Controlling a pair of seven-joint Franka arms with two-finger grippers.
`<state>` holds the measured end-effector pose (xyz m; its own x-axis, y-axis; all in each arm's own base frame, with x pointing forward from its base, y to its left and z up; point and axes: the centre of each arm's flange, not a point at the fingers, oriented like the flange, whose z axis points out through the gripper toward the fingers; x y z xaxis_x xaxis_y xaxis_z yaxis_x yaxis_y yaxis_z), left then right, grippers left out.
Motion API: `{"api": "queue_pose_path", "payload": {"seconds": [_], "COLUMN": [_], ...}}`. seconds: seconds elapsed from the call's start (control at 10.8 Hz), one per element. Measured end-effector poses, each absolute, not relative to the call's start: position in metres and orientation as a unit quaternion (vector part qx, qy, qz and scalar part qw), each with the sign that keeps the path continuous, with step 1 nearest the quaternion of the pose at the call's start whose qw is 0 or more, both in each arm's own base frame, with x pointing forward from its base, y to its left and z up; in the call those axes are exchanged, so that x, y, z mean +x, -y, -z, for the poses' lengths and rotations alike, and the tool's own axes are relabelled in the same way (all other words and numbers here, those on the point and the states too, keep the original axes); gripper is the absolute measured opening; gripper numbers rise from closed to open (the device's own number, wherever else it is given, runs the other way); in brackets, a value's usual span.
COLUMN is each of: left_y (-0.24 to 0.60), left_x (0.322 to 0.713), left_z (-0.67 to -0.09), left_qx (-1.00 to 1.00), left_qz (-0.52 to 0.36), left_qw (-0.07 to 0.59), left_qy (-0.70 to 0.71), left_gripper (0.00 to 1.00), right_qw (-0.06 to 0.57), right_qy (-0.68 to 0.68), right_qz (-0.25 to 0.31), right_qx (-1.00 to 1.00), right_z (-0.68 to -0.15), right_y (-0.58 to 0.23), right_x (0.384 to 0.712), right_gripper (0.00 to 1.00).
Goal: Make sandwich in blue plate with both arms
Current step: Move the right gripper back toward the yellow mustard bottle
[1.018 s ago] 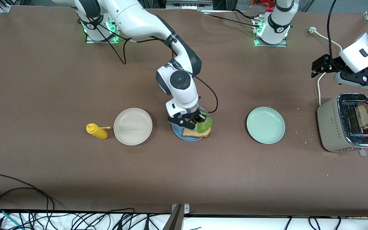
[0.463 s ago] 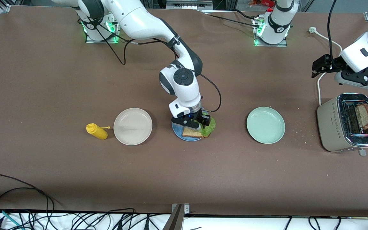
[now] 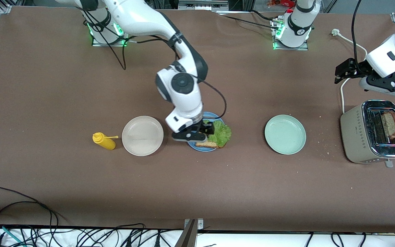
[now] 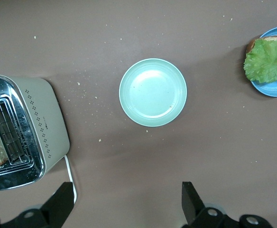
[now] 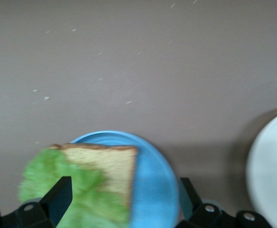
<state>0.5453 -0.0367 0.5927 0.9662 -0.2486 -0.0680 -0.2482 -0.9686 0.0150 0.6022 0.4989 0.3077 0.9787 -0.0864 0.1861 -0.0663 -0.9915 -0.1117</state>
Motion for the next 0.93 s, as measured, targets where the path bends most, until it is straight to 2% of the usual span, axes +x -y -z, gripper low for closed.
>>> {"api": "queue_pose_path", "payload": {"seconds": [0.46,0.93], "left_y": [0.035,0.036], "left_x": [0.549,0.549], "left_z": [-0.591,-0.592], "left_qx": [0.992,0.992], "left_qz": [0.036,0.034], "left_qw": [0.004,0.004], "left_qy": [0.124,0.125], "left_gripper": [1.00,1.00], "right_qw": [0.024,0.060], "right_qy": [0.120,0.239], "right_qz": [0.041,0.000], "right_qx": [-0.992,-0.969], "right_z": [-0.371,-0.393], "right_y": [-0.338,-0.194], "right_x": [0.655,0.670], "right_gripper": [1.00,1.00]}}
